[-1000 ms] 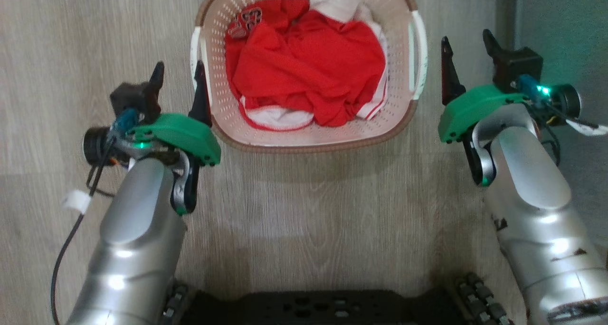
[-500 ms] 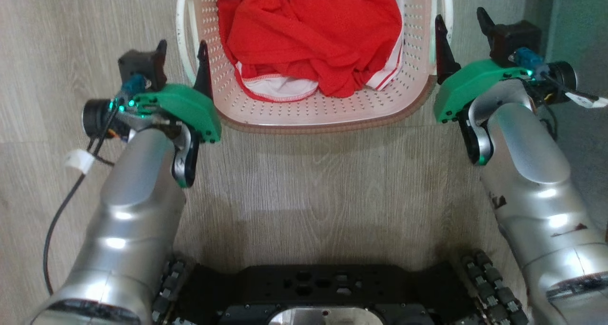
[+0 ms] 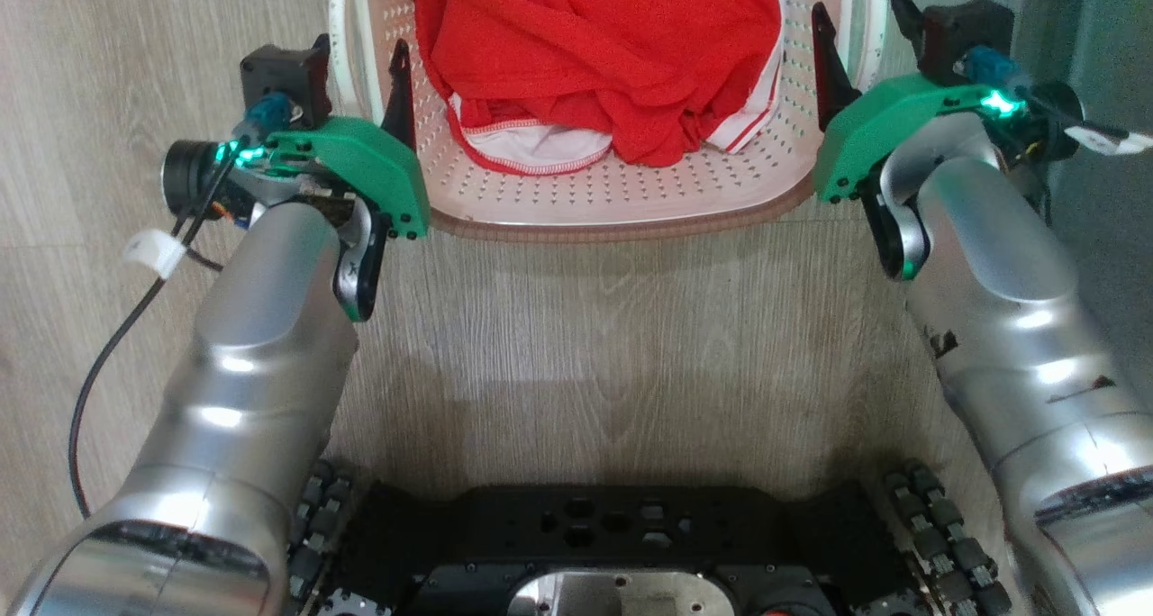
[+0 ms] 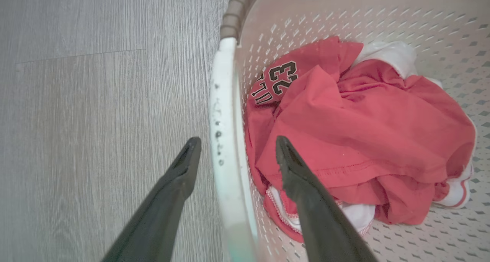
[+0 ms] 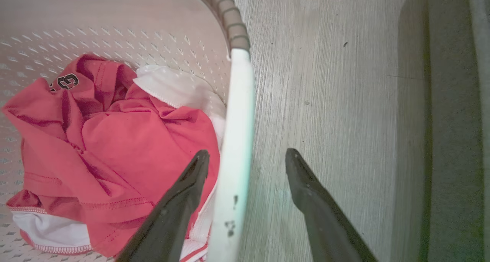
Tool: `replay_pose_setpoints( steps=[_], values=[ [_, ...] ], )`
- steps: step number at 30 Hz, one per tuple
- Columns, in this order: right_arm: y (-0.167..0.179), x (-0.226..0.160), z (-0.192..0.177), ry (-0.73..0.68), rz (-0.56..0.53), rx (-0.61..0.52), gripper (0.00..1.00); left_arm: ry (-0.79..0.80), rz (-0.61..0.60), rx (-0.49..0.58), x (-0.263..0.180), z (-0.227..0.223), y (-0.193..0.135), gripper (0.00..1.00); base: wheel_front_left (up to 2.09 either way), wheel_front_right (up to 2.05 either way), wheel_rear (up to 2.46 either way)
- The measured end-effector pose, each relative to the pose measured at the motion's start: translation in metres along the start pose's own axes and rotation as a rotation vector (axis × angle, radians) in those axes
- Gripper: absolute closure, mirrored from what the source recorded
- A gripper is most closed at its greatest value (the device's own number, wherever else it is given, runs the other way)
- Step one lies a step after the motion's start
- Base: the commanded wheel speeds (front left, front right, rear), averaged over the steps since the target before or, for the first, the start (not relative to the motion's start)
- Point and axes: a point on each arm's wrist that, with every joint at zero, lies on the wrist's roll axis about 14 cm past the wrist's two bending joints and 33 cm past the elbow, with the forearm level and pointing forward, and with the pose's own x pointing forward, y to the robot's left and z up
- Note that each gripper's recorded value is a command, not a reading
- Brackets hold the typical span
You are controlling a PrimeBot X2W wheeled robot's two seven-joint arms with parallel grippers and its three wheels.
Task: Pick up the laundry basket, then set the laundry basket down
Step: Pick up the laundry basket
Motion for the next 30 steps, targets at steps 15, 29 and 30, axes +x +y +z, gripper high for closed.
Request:
replay_pose_setpoints(
  steps=[15,29,30],
  values=[
    [0.003,0.013,-0.015,0.038,0.021,0.004,0.51,0.031,-0.008,0.016,0.012,-0.010,-0.002,0.13,0.00,0.00,0.00],
    [0.001,0.011,-0.009,0.037,0.011,0.023,1.00,0.061,-0.043,0.041,0.012,-0.013,-0.014,1.00,0.00,0.00,0.00],
    [0.001,0.011,-0.009,0.037,0.011,0.023,1.00,0.061,-0.043,0.041,0.012,-0.013,-0.014,1.00,0.00,0.00,0.00]
  ],
)
